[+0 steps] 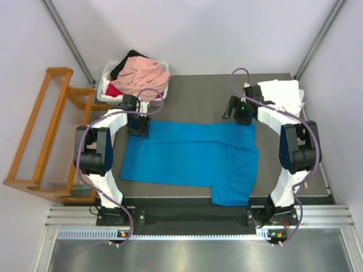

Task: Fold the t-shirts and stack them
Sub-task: Fold the tshirt

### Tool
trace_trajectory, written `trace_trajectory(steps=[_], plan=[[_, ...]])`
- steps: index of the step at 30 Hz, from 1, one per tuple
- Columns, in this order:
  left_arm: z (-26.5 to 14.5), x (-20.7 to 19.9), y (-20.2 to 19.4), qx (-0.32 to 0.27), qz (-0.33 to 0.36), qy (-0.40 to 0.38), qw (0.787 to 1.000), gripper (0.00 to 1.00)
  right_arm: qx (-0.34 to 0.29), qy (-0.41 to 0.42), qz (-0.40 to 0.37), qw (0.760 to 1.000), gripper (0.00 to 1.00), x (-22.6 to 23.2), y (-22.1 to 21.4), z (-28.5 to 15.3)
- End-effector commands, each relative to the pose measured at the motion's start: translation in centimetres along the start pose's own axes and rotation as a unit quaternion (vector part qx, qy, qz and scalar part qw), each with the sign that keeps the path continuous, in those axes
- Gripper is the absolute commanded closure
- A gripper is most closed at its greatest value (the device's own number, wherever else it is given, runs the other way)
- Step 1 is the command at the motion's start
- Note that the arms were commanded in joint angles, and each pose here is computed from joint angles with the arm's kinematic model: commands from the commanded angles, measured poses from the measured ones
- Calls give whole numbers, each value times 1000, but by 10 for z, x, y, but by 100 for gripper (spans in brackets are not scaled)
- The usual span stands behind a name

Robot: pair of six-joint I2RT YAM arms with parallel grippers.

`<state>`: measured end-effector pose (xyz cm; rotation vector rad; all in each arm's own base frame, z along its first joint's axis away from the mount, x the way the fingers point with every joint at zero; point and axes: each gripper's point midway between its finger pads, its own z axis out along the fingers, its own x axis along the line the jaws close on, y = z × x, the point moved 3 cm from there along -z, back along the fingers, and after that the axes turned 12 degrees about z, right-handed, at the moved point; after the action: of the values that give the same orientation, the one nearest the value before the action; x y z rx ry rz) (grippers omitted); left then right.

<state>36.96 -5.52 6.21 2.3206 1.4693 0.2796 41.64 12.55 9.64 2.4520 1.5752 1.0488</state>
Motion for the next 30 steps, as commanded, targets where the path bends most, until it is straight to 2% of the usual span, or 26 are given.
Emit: trace_trajectory(steps=[1,8,21,27,29,30], plan=[[-20,4,18,-44,4,11,999,46,-30,-26,-15,999,20,-3,13,3],[-26,4,22,-50,4,9,999,46,-20,-76,3,997,20,-44,7,12],[-35,6,22,-57,0,7,998,46,-45,-121,64,990,19,-97,28,-1],[-32,6,18,-54,-2,5,999,46,-26,-69,62,995,18,-75,27,2],[-33,6,18,-54,-2,8,998,46,-22,-48,27,998,14,-53,28,-5],[-33,6,18,-54,-2,8,998,46,-35,-56,11,998,9,-46,31,-10]])
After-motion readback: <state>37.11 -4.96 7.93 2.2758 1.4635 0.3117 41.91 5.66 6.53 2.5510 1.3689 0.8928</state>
